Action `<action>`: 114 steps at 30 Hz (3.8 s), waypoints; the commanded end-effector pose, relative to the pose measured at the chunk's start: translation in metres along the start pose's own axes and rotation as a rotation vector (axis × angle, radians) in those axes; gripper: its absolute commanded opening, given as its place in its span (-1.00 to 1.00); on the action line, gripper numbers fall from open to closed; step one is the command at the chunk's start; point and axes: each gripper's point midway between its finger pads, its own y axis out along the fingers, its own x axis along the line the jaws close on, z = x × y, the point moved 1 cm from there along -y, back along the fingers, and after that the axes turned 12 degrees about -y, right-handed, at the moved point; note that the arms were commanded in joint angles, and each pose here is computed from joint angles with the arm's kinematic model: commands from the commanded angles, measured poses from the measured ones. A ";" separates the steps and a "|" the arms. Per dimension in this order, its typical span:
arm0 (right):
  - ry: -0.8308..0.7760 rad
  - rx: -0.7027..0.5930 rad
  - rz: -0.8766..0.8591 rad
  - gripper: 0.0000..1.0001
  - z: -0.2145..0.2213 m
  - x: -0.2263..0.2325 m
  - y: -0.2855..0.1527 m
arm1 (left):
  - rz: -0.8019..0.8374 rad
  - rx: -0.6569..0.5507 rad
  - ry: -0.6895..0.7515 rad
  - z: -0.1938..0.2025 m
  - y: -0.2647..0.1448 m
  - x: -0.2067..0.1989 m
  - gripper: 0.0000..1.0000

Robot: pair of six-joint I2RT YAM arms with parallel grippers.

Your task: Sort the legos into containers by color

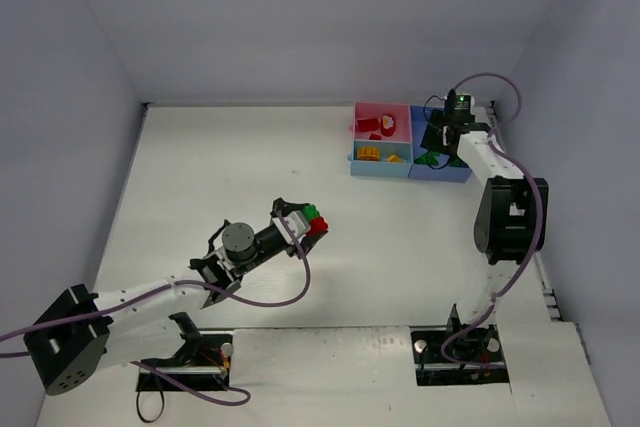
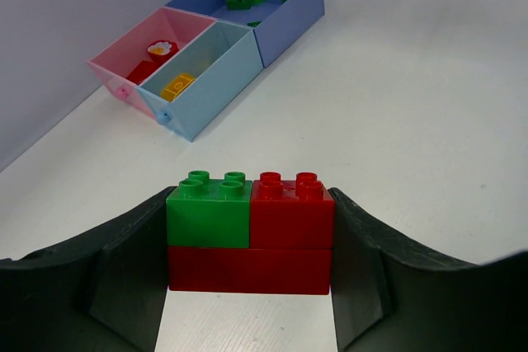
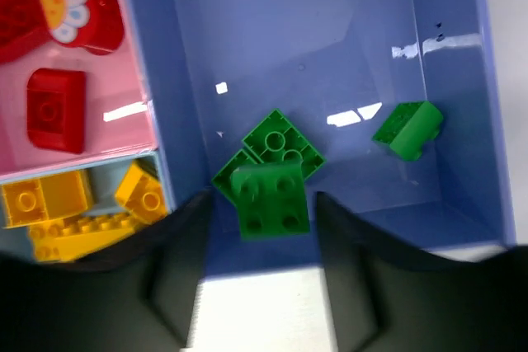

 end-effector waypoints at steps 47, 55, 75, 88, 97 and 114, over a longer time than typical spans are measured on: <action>-0.411 -0.100 -1.270 0.41 0.099 0.268 -0.270 | 0.059 -0.165 0.091 -0.069 0.031 0.001 -1.00; -0.416 -0.087 -1.279 0.18 0.102 0.273 -0.267 | 0.070 -0.157 0.091 -0.068 0.029 -0.001 -1.00; -0.414 -0.062 -1.288 -1.00 0.110 0.275 -0.267 | 0.047 -0.141 0.119 -0.065 0.029 0.004 0.02; -0.421 -0.065 -1.307 -1.00 0.106 0.279 -0.269 | 0.004 -0.086 0.132 -0.049 0.016 0.011 0.48; -0.428 -0.078 -1.301 -1.00 0.106 0.277 -0.270 | -0.025 -0.037 0.075 -0.039 0.017 0.019 0.67; -0.430 -0.076 -1.306 -1.00 0.105 0.279 -0.269 | -0.038 -0.017 0.086 -0.039 0.022 0.024 0.67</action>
